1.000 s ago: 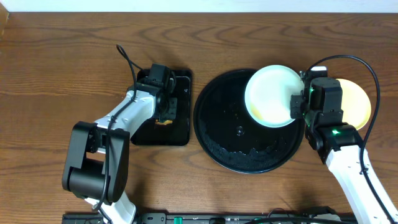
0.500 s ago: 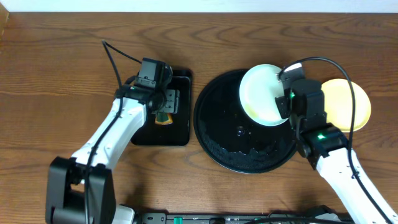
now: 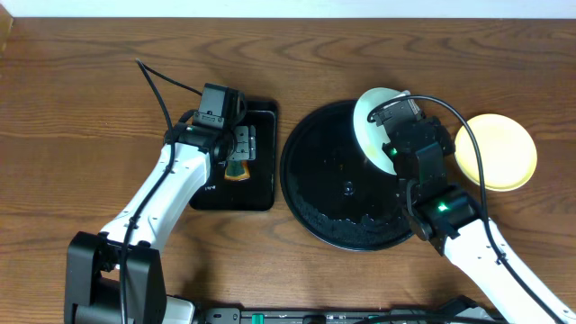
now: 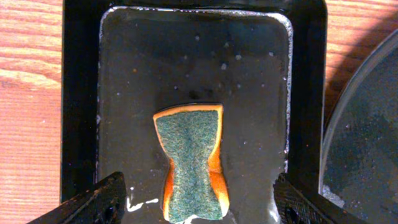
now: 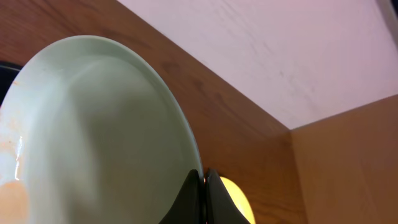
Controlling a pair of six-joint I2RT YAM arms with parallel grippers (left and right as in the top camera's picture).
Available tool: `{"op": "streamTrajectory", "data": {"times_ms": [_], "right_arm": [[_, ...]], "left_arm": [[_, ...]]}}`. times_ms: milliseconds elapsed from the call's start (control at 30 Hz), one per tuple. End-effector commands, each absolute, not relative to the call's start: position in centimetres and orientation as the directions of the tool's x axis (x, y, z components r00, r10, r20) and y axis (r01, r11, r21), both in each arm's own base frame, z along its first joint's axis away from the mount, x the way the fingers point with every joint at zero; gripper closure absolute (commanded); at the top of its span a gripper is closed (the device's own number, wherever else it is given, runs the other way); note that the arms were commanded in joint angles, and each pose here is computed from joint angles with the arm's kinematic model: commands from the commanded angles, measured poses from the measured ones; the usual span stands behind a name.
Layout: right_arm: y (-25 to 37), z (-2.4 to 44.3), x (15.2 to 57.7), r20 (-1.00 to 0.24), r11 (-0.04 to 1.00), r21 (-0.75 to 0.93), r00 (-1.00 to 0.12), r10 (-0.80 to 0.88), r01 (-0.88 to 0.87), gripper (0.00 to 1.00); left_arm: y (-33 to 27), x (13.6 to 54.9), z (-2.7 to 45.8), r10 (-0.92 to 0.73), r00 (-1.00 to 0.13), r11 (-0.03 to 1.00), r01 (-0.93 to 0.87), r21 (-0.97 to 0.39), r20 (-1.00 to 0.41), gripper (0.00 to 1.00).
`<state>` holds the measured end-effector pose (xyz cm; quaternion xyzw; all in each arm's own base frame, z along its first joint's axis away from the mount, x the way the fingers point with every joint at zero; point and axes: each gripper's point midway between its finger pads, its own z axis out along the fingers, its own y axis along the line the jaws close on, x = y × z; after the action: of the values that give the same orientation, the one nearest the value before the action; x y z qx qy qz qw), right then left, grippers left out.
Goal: Clean dirty plates on tray and stack at the side
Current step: 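Lift the pale green plate by its rim with the right gripper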
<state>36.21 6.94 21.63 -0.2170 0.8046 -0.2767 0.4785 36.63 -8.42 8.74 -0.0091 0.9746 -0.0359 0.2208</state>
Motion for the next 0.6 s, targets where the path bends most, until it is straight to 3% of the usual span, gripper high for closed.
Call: {"op": "streamTrajectory", "data": {"times_ms": [0, 567], "right_arm": [[6.44, 23.04, 35.95, -0.645, 0.731, -0.681, -0.443, -0.623, -0.038, 0.99], [6.21, 23.69, 36.12, -0.62, 0.697, -0.716, -0.434, -0.654, -0.028, 0.99]], "left_arm": [[-8.09, 37.01, 9.41, -0.054, -0.892, 0.998, -0.028, -0.064, -0.449, 0.23], [-8.09, 37.01, 9.41, -0.054, -0.892, 0.998, -0.028, -0.064, -0.449, 0.23]]}}
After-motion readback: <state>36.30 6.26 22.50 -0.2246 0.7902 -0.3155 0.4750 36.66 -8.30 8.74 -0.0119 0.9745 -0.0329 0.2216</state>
